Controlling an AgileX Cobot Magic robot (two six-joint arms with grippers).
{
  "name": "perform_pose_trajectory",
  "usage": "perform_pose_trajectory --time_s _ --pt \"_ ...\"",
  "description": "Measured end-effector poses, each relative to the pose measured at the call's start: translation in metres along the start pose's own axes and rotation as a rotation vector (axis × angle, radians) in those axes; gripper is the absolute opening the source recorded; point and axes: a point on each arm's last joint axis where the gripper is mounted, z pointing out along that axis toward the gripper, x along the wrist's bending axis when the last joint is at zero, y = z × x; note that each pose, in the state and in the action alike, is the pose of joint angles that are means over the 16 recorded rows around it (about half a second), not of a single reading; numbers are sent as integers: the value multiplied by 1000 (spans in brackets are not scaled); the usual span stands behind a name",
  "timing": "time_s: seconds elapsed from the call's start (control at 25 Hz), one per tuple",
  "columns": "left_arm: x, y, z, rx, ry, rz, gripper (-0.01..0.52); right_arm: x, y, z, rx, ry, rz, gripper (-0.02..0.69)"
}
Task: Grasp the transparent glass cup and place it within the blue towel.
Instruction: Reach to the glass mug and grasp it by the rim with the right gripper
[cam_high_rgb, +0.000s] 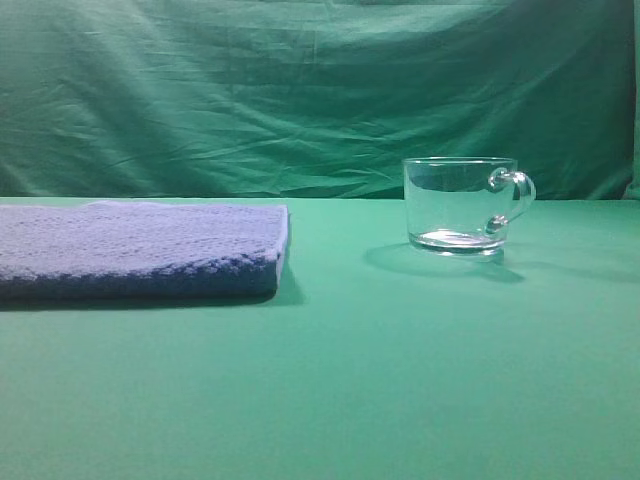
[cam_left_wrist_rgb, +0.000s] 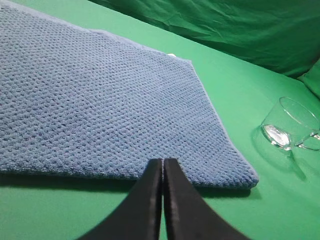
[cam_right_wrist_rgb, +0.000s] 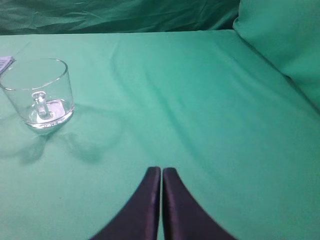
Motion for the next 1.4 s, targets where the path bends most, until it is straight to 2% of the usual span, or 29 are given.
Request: perform_pose_trajectory --time_s 0.96,1.16,1.4 --pt "0 0 0 0 0 0 0 0 4 0 -44 2 1 0" --pt "0 0 0 0 0 0 0 1 18 -3 -148 9 25 0" --pt "0 0 0 0 0 0 0 1 55 -14 -243 16 48 0"
